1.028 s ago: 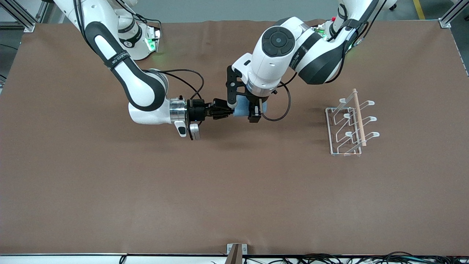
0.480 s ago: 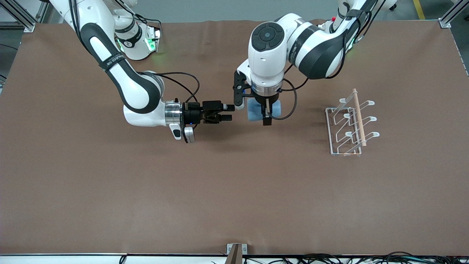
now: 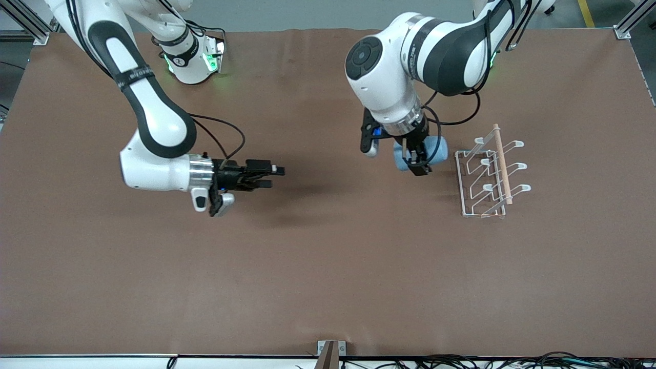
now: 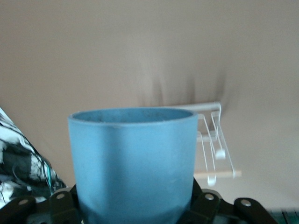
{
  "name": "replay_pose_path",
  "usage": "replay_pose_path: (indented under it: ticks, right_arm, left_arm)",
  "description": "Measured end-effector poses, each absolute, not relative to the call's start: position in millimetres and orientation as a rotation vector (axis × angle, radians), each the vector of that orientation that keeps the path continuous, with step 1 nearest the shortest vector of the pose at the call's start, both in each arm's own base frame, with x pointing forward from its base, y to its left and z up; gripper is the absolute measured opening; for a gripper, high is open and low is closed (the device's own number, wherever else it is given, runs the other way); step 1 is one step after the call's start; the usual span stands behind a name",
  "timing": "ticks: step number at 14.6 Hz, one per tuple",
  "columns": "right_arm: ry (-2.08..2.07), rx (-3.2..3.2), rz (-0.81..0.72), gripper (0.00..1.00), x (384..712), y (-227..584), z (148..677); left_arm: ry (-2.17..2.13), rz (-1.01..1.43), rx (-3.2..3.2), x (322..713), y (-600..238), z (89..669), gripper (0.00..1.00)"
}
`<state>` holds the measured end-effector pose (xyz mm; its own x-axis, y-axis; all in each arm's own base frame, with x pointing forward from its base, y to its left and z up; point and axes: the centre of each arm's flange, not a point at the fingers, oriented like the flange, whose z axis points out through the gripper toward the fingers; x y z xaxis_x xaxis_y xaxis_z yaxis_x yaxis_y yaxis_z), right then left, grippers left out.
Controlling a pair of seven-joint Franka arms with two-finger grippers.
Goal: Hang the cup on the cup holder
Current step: 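Open the right gripper and withdraw while the left gripper carries the cup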
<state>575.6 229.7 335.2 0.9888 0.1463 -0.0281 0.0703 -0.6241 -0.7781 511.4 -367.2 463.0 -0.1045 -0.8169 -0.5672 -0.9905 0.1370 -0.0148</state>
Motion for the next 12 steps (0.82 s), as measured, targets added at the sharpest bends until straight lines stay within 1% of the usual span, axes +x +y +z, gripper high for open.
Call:
replay_pose_path:
  ticks: [3, 8, 10, 12]
  right_arm:
    - [-0.15, -2.545, 0.09, 1.0, 581, 190, 369]
    - [-0.136, -2.925, -0.001, 1.0, 600, 94, 383]
    - [-0.166, -3.051, -0.02, 1.0, 604, 56, 404]
    - [-0.191, -3.149, -0.026, 1.0, 607, 31, 442]
  left_arm:
    - [1.872, 0.685, -1.624, 521, -333, 434, 0.77]
    - [1.74, 0.817, -1.511, 547, -277, 394, 0.77]
    - [1.701, 0.859, -1.475, 559, -257, 379, 0.77]
    - [1.675, 0.902, -1.425, 567, -242, 359, 0.77]
